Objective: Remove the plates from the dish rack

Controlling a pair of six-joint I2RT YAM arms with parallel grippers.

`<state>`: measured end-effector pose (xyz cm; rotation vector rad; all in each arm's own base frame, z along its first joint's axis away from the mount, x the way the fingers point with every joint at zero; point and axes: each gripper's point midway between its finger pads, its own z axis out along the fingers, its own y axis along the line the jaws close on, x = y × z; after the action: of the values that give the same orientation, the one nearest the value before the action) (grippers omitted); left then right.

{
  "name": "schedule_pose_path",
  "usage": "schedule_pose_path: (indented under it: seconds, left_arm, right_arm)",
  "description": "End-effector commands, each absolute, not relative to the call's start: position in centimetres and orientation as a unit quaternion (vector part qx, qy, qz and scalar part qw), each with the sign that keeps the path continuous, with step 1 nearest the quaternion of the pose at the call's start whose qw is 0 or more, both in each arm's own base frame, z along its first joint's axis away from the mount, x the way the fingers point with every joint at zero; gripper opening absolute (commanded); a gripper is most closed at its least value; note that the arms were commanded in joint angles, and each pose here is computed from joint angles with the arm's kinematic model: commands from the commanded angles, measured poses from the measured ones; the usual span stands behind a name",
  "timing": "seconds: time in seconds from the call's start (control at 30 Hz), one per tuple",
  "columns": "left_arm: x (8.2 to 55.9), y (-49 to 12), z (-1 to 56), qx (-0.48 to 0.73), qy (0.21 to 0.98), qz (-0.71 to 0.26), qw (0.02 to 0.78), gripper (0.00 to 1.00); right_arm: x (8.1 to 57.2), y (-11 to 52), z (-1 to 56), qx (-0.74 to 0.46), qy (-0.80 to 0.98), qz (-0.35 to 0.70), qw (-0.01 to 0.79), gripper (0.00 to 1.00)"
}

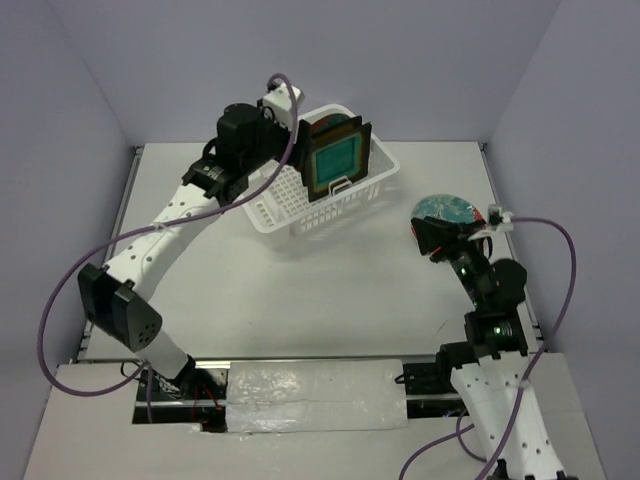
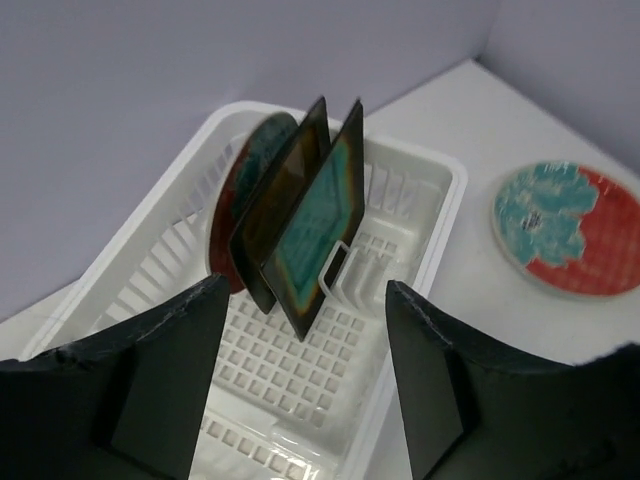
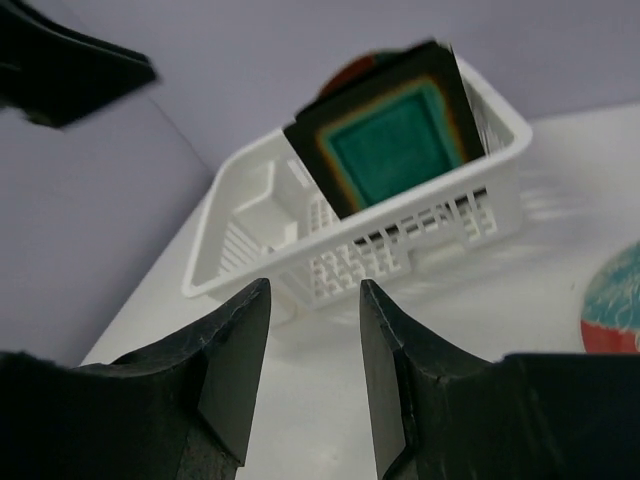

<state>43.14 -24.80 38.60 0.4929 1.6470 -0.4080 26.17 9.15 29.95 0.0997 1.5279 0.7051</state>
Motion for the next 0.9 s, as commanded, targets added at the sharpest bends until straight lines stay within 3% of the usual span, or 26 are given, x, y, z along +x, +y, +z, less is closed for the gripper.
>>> schedule_pose_path:
  seconds: [0.0,0.2,0.37,0.47,0.57,0.87]
  left_arm:
    - [44.0,-27.9,38.0,0.306,0.675,-0.185,0.645,0.75]
    - [48.0,-30.2,34.5,0.386,0.679,-0.177,0.599,0.55]
    - [51.0,-30.3,32.0,0.383,0.695,-0.148,0.591,0.60]
    - [52.3,-29.7,31.1,0.375,0.704,-0.137,0.587,0.44]
    - [53.1,-29.2,31.3,0.366,0.702,-0.144,0.594,0.51]
    - [54.5,-29.3,29.6,0.382,0.699,-0.186,0.575,0.47]
  right_arm:
    - [23.7,8.5,33.3,0.030,0.593,0.315,0.741,0.49]
    - [22.6,9.2,33.2,0.002,0.566,0.332,0.755,0.48]
    - [22.9,10.3,32.7,-0.027,0.565,0.349,0.748,0.47]
    - [22.6,10.6,32.7,-0.036,0.562,0.353,0.747,0.45]
    - [22.5,10.5,32.8,-0.035,0.558,0.353,0.750,0.45]
    - [22.6,10.7,32.4,-0.040,0.562,0.354,0.747,0.45]
